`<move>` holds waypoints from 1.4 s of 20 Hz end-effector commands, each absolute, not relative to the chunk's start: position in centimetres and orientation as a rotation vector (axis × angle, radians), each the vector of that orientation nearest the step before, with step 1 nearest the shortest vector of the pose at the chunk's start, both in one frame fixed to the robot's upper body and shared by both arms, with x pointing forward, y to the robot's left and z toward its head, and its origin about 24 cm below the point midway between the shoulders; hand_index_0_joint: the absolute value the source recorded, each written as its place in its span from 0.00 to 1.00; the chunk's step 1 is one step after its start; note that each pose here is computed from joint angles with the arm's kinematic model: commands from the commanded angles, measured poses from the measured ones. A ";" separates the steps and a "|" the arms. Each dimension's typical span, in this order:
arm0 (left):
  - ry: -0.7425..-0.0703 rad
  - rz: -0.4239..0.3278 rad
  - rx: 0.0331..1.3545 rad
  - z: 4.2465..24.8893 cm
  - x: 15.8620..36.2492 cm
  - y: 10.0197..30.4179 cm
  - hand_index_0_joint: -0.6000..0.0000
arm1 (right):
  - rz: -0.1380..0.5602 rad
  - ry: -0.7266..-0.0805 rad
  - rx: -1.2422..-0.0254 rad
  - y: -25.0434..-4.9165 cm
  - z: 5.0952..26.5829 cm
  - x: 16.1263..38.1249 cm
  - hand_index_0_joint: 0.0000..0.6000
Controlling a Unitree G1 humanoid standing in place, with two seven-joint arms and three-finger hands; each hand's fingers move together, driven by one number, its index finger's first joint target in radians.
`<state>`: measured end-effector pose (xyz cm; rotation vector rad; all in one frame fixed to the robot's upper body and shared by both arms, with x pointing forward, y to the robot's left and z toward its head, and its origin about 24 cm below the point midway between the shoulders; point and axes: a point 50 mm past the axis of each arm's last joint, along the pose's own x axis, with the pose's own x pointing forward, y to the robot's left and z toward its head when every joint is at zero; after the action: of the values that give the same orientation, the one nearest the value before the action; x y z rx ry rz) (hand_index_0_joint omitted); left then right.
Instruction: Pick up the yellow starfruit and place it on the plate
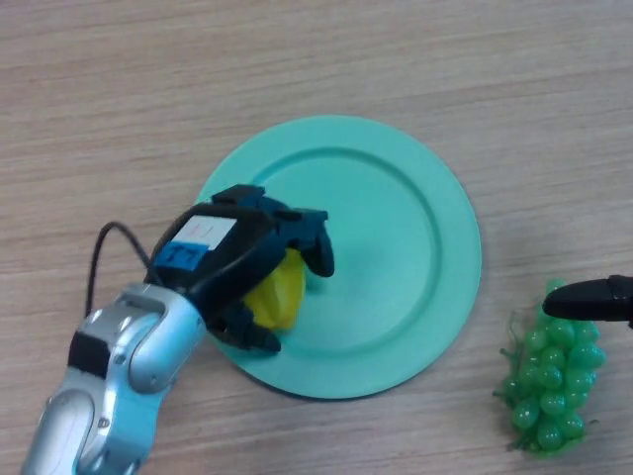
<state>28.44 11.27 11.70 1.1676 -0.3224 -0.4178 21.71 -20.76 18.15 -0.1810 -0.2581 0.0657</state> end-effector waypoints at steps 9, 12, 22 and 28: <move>-0.629 -0.171 0.926 17.5 27.8 13.3 1.00 | 0.031 -0.485 -0.307 -19.9 21.4 21.4 0.00; -0.636 -0.156 0.843 17.8 26.5 14.3 1.00 | 0.061 -0.481 -0.295 -19.0 21.2 21.5 0.00; -0.665 -0.126 0.251 21.0 23.0 18.6 1.00 | 0.124 -0.495 -0.282 -17.3 21.0 22.9 0.00; -0.684 0.030 0.308 19.8 21.6 20.7 1.00 | 0.112 -0.549 -0.259 -17.6 21.5 22.2 0.00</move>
<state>23.13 19.59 16.69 0.2332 -0.4533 -0.0636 23.60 -17.39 18.07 -0.2520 -0.2944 0.1310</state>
